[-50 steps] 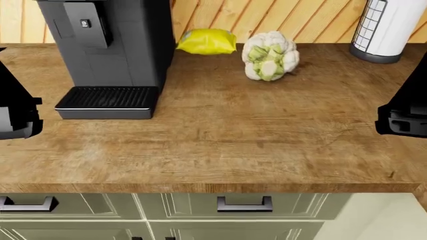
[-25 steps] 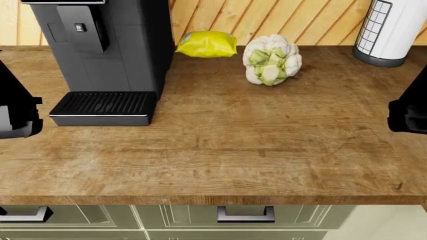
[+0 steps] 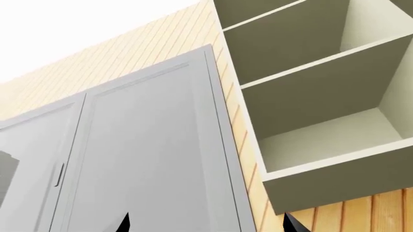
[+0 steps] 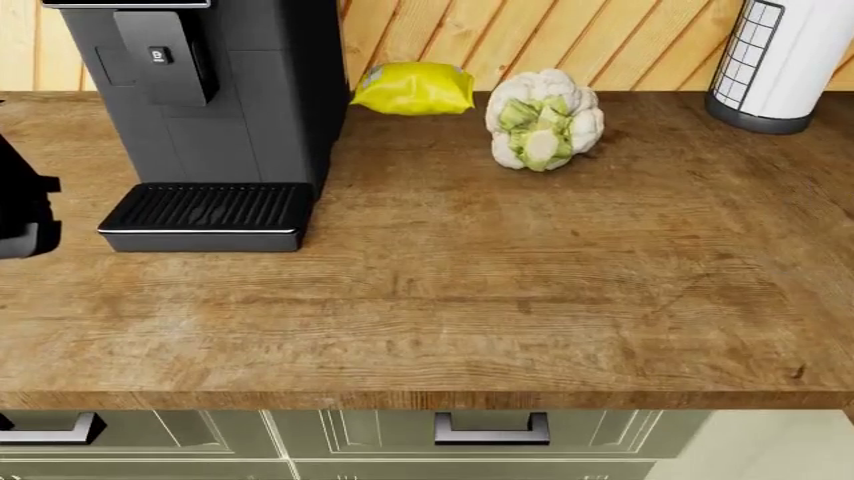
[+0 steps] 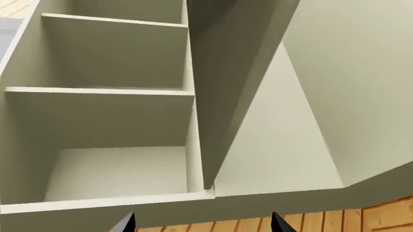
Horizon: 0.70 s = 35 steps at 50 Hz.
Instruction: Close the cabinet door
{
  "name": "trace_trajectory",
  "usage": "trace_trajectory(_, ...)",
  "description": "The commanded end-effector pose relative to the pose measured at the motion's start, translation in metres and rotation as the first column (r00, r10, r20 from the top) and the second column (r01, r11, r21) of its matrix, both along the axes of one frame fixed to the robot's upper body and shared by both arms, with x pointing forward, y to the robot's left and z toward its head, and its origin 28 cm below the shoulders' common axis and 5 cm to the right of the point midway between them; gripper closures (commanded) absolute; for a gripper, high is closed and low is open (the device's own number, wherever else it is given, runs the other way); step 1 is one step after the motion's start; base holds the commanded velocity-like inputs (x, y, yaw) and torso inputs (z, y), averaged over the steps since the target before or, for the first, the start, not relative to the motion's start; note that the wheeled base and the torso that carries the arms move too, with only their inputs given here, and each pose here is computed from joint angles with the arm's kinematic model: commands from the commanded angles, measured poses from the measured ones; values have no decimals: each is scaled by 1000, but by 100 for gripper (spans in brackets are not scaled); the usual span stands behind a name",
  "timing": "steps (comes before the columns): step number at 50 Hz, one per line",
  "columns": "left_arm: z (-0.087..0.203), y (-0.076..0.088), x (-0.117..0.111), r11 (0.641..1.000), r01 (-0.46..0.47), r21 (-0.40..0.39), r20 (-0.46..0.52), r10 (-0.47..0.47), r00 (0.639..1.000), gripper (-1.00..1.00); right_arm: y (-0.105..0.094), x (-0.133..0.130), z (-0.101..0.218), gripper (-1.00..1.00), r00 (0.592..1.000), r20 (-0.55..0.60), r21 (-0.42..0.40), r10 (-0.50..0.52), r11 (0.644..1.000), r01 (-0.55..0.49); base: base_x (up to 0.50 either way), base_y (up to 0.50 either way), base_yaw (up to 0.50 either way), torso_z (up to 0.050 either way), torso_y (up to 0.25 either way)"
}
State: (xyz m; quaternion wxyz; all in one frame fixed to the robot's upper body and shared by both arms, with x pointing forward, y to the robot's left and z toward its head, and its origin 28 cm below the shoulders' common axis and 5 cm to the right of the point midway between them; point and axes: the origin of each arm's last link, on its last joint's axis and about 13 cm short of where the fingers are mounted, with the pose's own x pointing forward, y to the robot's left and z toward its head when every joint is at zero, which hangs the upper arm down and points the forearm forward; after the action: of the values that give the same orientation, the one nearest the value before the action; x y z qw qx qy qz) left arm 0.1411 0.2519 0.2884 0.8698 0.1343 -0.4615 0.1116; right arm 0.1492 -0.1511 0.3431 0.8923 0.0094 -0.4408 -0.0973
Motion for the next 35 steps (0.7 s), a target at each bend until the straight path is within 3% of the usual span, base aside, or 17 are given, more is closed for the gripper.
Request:
trace_trajectory(1,2,1,-1,1000,-10,3,1,10,1000,-100,-6,9,25,-100,999,46,23,-12,1000,11,0,0,0,0,0)
trace_trajectory(16,4,0,-1,1000,-11,7,3,11,1000,-100,-24,27,44,-100,997,61,100,-55,994,49,0,0,0,0,0)
trace_trajectory(35,6,-2,0,1000,-12,16,1,12,1000,-100,-50,30,60,-100,987,86,198,-134,974,115,0,0,0,0,0)
